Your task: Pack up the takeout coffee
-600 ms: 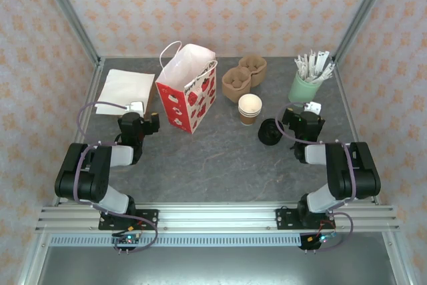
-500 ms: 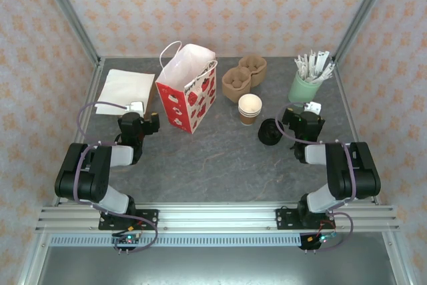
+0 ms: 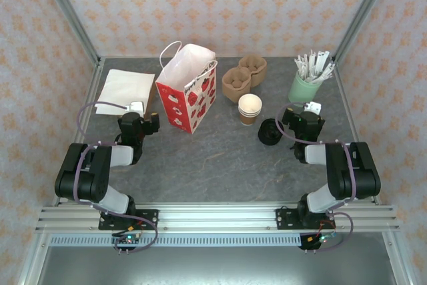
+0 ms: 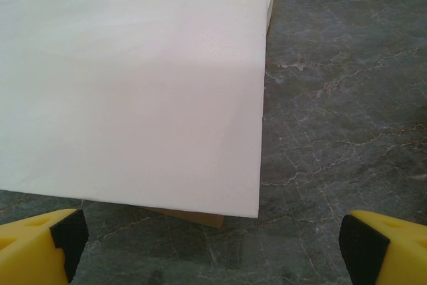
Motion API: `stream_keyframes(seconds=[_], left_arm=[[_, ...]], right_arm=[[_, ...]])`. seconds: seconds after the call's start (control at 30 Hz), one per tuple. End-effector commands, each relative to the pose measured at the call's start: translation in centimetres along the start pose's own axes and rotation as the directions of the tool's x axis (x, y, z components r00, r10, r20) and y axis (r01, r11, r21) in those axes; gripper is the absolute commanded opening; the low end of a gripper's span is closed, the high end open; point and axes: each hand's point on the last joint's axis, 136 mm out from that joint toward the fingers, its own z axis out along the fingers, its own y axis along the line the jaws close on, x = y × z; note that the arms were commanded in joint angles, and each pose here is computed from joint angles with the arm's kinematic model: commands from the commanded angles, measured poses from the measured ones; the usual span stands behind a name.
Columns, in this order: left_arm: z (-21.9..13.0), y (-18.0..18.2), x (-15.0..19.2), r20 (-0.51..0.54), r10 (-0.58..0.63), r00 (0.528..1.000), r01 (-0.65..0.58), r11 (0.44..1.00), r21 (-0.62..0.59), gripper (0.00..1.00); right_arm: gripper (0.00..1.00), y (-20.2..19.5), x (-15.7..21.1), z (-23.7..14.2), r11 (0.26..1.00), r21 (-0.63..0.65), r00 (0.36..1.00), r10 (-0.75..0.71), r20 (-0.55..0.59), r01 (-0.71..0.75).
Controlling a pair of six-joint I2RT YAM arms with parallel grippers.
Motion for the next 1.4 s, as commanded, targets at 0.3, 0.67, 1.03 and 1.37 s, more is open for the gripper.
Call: stream_keyframes(seconds=[0.3, 0.67, 1.03, 1.37], left_arm=[[-4.3, 2.4, -6.7, 0.132, -0.08, 0.988, 0.094, 0.99, -0.108, 1.0], [-13.5, 3.6, -10.3, 0.027, -0.319, 0.947, 0.32, 0.944, -0.082, 1.0], [-17.8, -1.1, -6.6, -0.322, -0.435, 0.841, 0.482, 0.872, 0.081, 0.93], [-18.6, -6.6, -3.6, -0.548, -0.494, 0.675, 0.688, 0.689, 0.226, 0.72]], right_arm=[[0.99, -0.8, -2.4, -0.7, 0.997, 0.069, 0.999, 0.029, 0.021, -0.03], [0.99, -0.2, -5.3, -7.0, 0.994, 0.002, 0.989, 0.11, -0.101, -0.111], [1.0, 4.6, -8.9, -14.8, 0.88, -0.17, 0.856, 0.361, -0.371, -0.444], [0.68, 9.8, -8.6, -14.7, 0.856, -0.25, 0.759, 0.222, -0.612, -0.452]])
